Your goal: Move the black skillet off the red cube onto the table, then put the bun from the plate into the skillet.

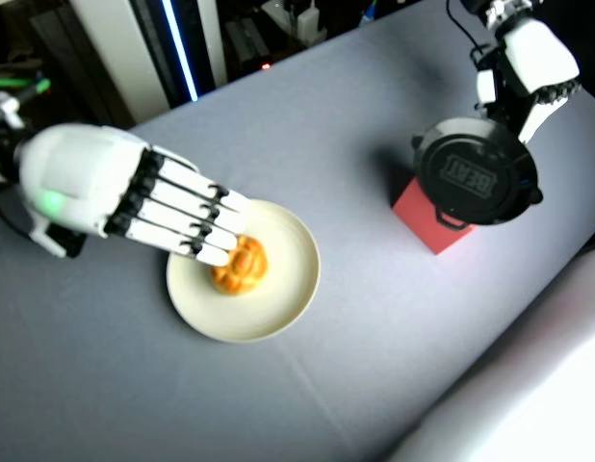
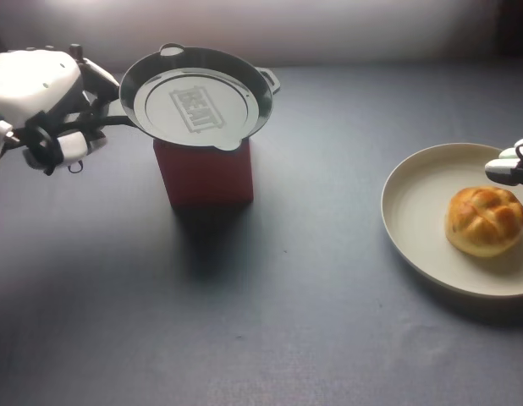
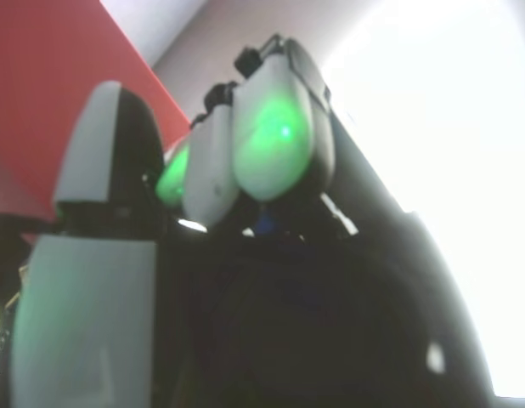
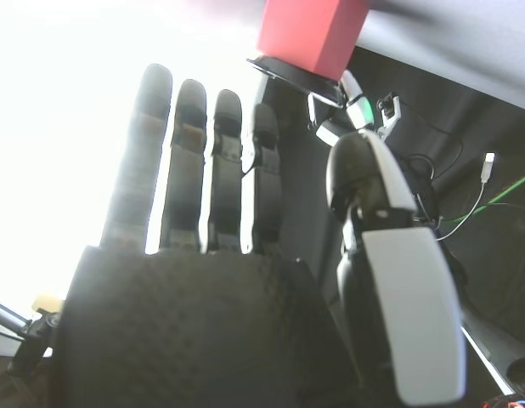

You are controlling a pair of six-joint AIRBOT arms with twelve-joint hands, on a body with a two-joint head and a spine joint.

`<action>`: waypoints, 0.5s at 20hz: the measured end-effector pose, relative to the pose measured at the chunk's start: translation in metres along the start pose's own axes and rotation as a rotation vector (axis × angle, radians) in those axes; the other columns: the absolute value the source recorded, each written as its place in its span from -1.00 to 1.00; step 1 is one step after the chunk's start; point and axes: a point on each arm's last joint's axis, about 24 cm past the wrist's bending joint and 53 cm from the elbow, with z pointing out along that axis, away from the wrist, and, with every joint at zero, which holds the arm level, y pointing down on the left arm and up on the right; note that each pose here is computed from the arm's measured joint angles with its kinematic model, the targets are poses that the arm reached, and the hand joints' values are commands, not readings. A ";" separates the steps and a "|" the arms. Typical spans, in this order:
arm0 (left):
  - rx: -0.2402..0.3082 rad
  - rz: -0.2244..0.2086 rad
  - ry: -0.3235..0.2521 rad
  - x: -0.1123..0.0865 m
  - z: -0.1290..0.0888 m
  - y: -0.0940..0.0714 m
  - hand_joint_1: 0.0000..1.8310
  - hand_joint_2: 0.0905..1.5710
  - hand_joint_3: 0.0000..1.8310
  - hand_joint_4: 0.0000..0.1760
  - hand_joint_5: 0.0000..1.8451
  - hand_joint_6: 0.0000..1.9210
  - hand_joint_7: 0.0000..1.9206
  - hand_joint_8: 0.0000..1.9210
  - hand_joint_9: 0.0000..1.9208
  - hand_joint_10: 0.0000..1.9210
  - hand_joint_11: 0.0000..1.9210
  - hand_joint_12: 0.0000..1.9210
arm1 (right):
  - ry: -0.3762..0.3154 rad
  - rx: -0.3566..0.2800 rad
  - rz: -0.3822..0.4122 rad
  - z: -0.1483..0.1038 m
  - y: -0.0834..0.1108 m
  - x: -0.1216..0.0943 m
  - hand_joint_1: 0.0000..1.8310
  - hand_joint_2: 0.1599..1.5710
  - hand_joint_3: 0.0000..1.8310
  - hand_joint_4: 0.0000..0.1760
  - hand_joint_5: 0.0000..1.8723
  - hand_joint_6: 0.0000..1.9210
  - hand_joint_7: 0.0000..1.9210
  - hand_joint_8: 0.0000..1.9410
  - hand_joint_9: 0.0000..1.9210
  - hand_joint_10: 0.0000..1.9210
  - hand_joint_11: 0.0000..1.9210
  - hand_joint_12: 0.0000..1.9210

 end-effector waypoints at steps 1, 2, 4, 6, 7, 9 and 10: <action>0.022 -0.007 -0.008 -0.002 -0.006 -0.005 0.44 0.59 -1.00 0.81 0.26 1.00 0.48 1.00 0.65 1.00 0.69 1.00 | -0.001 0.001 0.001 0.000 0.000 0.000 -0.36 0.69 -0.99 -1.00 -0.47 -1.00 -0.48 -1.00 -0.51 -1.00 -0.51 -0.95; 0.053 -0.008 -0.009 -0.004 -0.011 -0.013 0.45 0.58 -1.00 0.78 0.26 1.00 0.47 1.00 0.63 1.00 0.68 1.00 | 0.000 0.000 0.001 0.000 0.000 0.000 -0.36 0.69 -0.99 -1.00 -0.47 -1.00 -0.48 -1.00 -0.50 -1.00 -0.50 -0.95; 0.108 0.011 0.000 -0.004 -0.025 -0.028 0.48 0.55 -1.00 0.71 0.28 1.00 0.45 1.00 0.60 1.00 0.66 1.00 | 0.002 -0.001 0.001 0.000 0.000 0.000 -0.36 0.68 -1.00 -1.00 -0.47 -1.00 -0.48 -1.00 -0.51 -1.00 -0.51 -0.96; 0.165 0.028 0.014 0.000 -0.040 -0.045 0.49 0.55 -1.00 0.62 0.32 1.00 0.47 1.00 0.62 1.00 0.69 1.00 | 0.001 0.000 0.001 0.000 0.000 0.000 -0.34 0.68 -1.00 -1.00 -0.46 -1.00 -0.47 -1.00 -0.49 -1.00 -0.49 -0.95; 0.188 0.030 0.020 0.002 -0.046 -0.051 0.51 0.56 -1.00 0.62 0.33 1.00 0.48 1.00 0.62 1.00 0.70 1.00 | 0.002 -0.001 0.001 0.000 0.000 0.001 -0.34 0.68 -1.00 -1.00 -0.46 -1.00 -0.47 -1.00 -0.50 -1.00 -0.51 -0.96; 0.239 0.030 0.024 0.004 -0.058 -0.064 0.46 0.54 -1.00 0.55 0.42 1.00 0.53 1.00 0.64 1.00 0.70 1.00 | 0.003 0.001 0.002 0.000 0.000 0.001 -0.37 0.69 -1.00 -1.00 -0.46 -1.00 -0.46 -1.00 -0.50 -1.00 -0.51 -0.96; 0.254 0.024 0.026 0.005 -0.063 -0.068 0.47 0.53 -1.00 0.48 0.44 1.00 0.56 1.00 0.68 1.00 0.72 1.00 | 0.003 0.001 0.002 0.000 0.000 0.001 -0.37 0.70 -0.99 -1.00 -0.46 -1.00 -0.46 -1.00 -0.50 -1.00 -0.50 -0.96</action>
